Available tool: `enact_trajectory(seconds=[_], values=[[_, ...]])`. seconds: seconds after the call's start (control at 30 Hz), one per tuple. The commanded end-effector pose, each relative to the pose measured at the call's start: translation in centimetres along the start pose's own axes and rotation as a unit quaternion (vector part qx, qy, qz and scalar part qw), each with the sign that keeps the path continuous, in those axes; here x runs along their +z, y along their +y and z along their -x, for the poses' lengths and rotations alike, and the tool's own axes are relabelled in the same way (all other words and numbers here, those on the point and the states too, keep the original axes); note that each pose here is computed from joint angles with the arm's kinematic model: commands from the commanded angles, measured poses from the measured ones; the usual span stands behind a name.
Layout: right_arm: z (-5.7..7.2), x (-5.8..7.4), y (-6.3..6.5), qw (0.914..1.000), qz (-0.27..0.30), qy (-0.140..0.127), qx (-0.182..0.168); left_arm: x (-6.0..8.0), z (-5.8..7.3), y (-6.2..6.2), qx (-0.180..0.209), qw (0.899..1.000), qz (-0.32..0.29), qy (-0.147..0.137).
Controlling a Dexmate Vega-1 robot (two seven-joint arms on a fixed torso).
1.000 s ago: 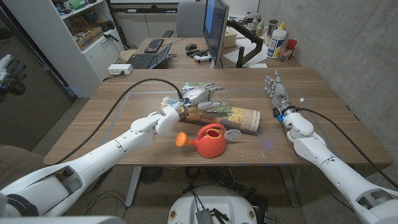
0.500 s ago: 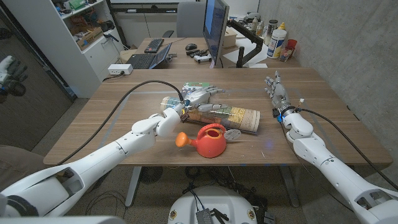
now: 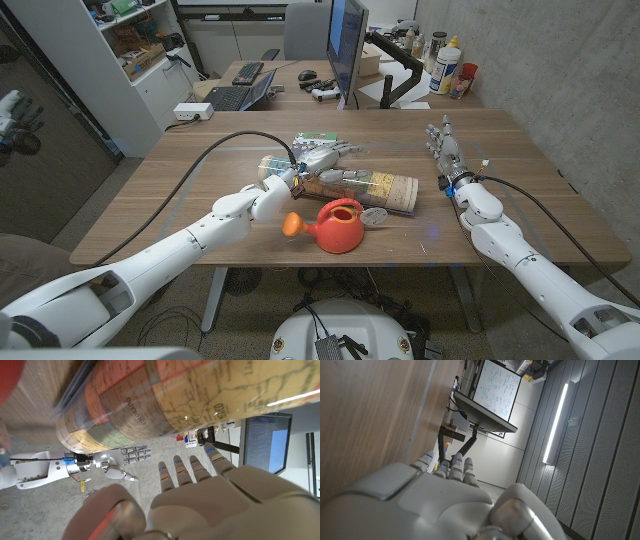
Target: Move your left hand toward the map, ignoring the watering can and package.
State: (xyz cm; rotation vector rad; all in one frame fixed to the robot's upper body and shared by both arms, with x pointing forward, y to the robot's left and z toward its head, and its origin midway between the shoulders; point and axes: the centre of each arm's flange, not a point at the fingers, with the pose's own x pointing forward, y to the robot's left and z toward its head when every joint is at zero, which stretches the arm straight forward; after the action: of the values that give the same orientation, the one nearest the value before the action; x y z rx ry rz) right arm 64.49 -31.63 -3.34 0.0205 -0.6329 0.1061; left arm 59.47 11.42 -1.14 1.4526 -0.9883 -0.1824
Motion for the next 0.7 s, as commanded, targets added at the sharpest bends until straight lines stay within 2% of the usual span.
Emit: enact_trajectory(seconds=[0.03, 0.7], values=[[0.13, -0.16, 0.17, 1.0, 0.001, 0.002, -0.001, 0.12, 0.14, -0.31, -0.006, 1.0, 0.0, 0.001], [-0.25, 0.08, 0.0, 1.0, 0.007, 0.005, 0.001, 0.37, -0.13, -0.76, -0.018, 1.0, -0.01, -0.005]])
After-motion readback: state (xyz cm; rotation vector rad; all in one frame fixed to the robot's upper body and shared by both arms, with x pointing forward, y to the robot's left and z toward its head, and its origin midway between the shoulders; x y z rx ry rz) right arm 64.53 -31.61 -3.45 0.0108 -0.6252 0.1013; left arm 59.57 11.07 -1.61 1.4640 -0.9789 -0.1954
